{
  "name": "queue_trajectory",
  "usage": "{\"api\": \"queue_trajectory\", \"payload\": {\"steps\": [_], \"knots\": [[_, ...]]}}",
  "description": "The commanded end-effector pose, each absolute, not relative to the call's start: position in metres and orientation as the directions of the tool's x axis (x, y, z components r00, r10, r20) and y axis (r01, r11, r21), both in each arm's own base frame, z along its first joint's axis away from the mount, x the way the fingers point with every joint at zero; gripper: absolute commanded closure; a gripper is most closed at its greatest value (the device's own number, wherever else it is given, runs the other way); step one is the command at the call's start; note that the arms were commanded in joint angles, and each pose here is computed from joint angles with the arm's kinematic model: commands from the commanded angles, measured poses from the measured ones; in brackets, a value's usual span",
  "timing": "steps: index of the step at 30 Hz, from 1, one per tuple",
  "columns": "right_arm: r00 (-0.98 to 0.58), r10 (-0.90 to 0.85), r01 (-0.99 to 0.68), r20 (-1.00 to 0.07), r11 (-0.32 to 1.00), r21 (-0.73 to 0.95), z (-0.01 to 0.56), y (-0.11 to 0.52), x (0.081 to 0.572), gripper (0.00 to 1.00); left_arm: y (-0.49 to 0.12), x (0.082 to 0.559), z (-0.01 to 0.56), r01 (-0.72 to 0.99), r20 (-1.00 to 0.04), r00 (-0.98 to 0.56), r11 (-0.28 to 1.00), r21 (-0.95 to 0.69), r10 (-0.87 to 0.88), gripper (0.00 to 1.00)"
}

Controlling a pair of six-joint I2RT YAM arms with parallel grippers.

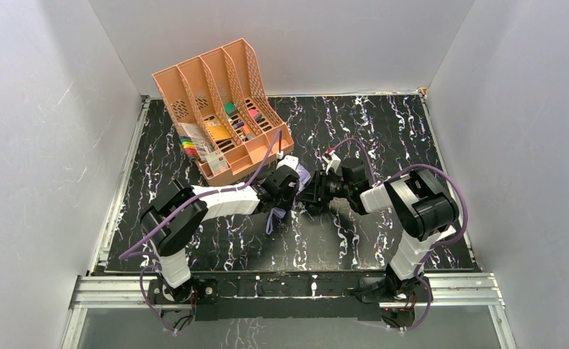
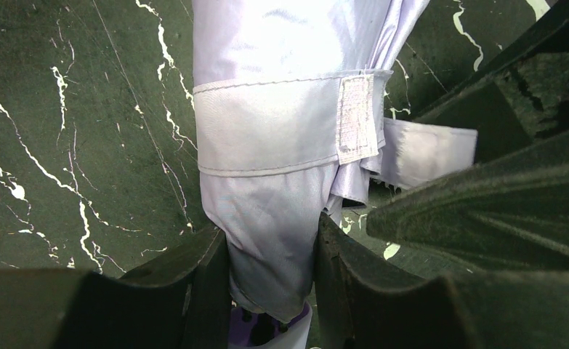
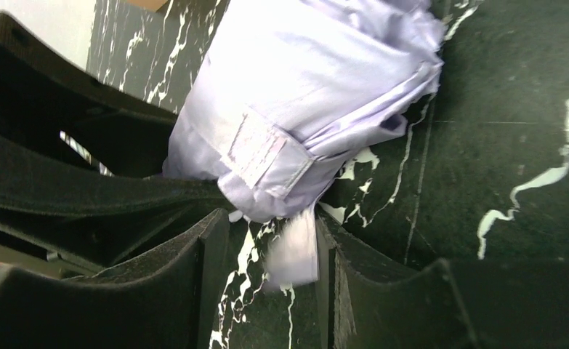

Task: Put away the umbrella

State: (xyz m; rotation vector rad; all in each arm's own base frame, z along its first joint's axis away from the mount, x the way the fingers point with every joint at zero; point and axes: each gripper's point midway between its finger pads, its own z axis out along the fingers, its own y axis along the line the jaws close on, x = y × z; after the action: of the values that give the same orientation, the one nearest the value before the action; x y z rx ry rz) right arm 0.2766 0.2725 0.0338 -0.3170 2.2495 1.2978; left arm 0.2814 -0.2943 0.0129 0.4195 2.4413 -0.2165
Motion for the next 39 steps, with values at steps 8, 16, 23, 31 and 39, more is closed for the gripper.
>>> {"api": "queue_trajectory", "payload": {"steps": [8, 16, 23, 31, 39], "knots": [[-0.872, 0.222, -0.232, -0.436, 0.598, 0.767, 0.019, 0.261, 0.293, 0.49, -0.203, 0.202, -0.070, 0.391, -0.229, -0.875, 0.902, 0.184, 0.426, 1.00], [-0.872, 0.266, -0.164, -0.410, 0.631, 0.758, 0.019, 0.245, 0.282, 0.56, -0.205, 0.203, -0.070, 0.393, -0.229, -0.874, 0.901, 0.184, 0.428, 1.00], [-0.874, 0.311, -0.106, -0.374, 0.630, 0.770, 0.019, 0.238, 0.270, 0.41, -0.205, 0.203, -0.071, 0.396, -0.225, -0.873, 0.899, 0.188, 0.432, 1.00], [-0.873, 0.340, -0.086, -0.351, 0.601, 0.795, 0.021, 0.240, 0.270, 0.61, -0.205, 0.202, -0.071, 0.400, -0.222, -0.872, 0.896, 0.194, 0.437, 1.00], [-0.853, 0.348, -0.125, -0.390, 0.590, 0.798, 0.029, 0.241, 0.275, 0.80, -0.205, 0.201, -0.073, 0.395, -0.220, -0.874, 0.898, 0.194, 0.433, 1.00]]}}
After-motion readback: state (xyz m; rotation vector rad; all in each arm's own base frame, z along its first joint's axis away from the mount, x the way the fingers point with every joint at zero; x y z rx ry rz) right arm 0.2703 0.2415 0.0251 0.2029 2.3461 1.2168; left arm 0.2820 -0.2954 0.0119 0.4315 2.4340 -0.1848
